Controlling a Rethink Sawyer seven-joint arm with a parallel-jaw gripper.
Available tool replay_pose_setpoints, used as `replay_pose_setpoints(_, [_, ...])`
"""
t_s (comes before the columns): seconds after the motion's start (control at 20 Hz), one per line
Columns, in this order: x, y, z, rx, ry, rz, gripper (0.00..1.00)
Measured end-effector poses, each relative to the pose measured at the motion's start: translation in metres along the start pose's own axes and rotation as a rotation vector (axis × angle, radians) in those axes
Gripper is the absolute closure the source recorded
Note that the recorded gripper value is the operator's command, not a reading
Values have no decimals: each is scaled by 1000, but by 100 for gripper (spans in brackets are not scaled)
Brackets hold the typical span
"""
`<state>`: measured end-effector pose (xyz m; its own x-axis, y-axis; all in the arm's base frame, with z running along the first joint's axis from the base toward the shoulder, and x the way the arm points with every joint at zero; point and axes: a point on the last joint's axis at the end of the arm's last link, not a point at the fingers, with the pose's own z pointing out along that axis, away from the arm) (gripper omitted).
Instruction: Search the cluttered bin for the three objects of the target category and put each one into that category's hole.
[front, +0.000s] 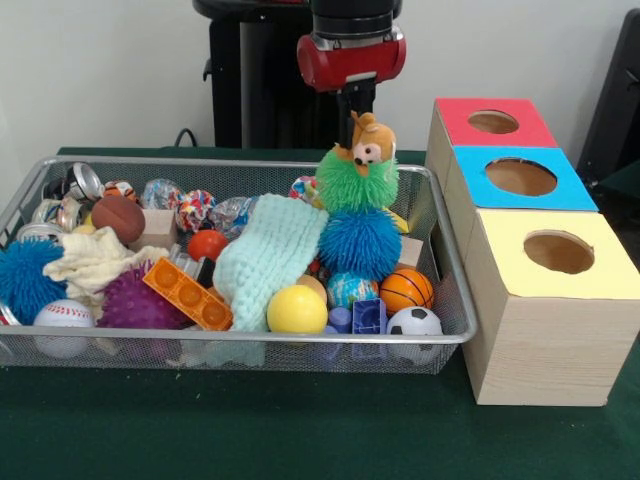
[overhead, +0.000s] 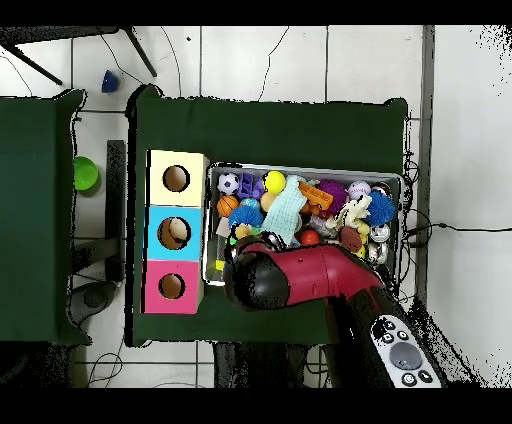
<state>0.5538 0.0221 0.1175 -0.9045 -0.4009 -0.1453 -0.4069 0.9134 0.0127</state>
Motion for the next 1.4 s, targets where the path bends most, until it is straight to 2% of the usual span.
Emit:
replay_pose_setpoints(0.45, [-1, -6, -3, -12, -3, 45, 100])
replay_pose_setpoints(1.0, [6, -25, -7, -18, -5, 111, 100])
replay_pose_setpoints(1.4, [9, -29, -7, -19, -4, 122, 100])
